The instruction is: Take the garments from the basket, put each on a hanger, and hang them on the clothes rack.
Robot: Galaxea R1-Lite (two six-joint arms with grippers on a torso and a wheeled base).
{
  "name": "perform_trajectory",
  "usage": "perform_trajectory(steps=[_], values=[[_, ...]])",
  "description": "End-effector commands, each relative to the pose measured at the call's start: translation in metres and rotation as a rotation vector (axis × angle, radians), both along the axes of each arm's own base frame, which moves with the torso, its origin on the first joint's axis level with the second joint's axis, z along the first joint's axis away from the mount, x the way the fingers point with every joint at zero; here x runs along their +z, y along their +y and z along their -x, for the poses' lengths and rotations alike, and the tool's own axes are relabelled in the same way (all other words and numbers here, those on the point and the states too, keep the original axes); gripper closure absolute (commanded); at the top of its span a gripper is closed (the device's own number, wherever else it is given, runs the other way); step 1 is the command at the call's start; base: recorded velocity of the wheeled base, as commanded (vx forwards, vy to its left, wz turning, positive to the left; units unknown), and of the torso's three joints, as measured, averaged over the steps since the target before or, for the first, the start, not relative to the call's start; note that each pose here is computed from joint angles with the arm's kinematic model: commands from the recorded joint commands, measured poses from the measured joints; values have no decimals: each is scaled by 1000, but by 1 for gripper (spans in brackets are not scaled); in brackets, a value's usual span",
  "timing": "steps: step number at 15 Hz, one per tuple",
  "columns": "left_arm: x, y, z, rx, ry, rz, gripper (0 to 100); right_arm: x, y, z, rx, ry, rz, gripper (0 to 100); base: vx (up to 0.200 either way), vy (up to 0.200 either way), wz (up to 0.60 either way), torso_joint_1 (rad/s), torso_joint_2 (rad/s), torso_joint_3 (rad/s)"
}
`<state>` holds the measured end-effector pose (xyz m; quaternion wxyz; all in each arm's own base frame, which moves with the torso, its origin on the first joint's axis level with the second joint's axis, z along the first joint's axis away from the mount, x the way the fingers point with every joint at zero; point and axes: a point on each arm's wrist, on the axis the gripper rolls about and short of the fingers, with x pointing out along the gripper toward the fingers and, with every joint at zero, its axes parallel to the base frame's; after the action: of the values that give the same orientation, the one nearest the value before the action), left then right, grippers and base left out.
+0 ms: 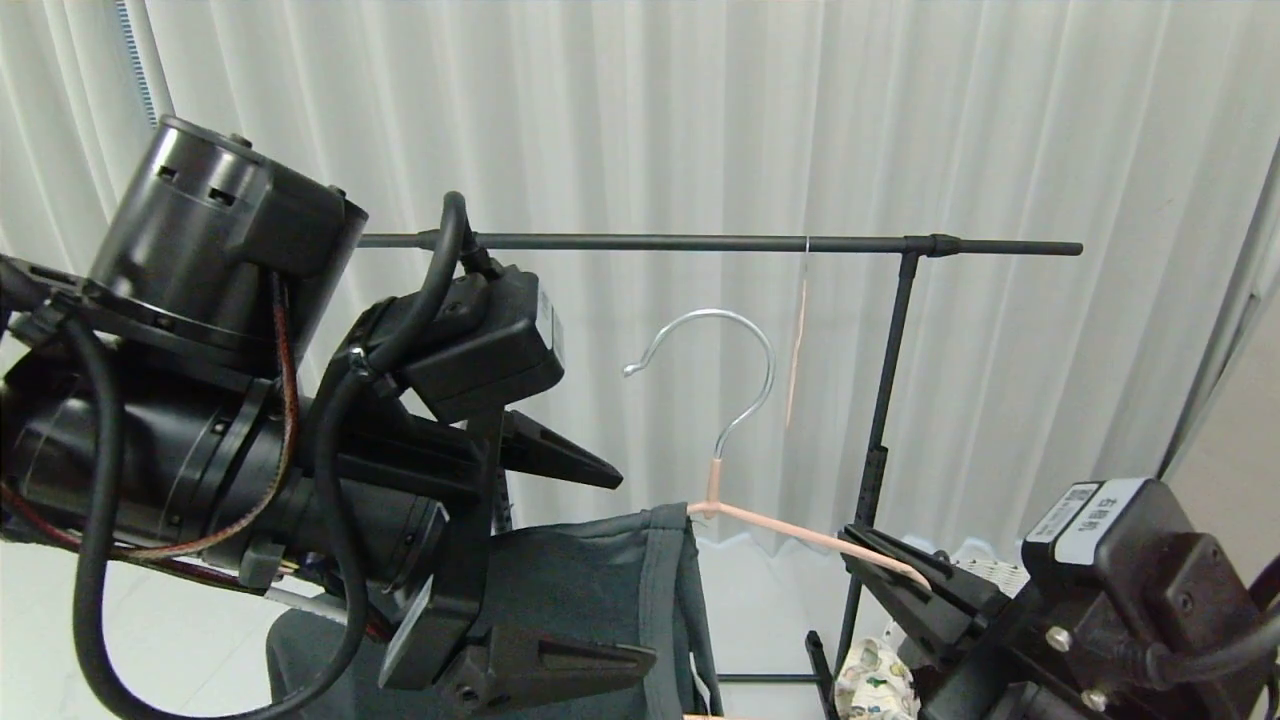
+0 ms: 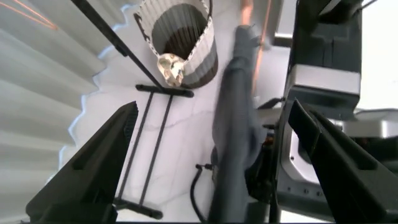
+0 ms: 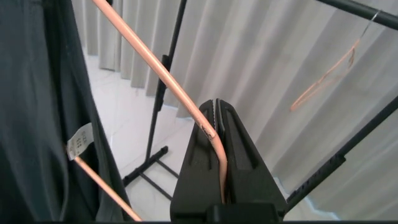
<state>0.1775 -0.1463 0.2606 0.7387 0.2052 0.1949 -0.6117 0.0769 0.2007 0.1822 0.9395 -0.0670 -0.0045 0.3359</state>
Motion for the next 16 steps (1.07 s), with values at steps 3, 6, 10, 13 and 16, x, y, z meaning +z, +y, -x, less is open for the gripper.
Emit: perform_trajectory(steps=[3,6,10,13,16], values=[[-6,6,9,-13,-1,-12,0,-2,-4,5,23,-35,9,100,0,0,0,0,0,0],[-11,11,16,-14,10,-21,0,-1,-5,6,25,-38,4,100,0,0,0,0,0,0],[-13,10,15,-16,19,-27,100,3,-3,6,25,-59,-3,100,0,0,0,0,0,0],[-15,10,17,-24,22,-30,100,4,-4,5,23,-68,-10,100,0,0,0,0,0,0],[-15,10,17,-28,23,-25,100,4,-4,6,23,-70,-9,100,0,0,0,0,0,0]])
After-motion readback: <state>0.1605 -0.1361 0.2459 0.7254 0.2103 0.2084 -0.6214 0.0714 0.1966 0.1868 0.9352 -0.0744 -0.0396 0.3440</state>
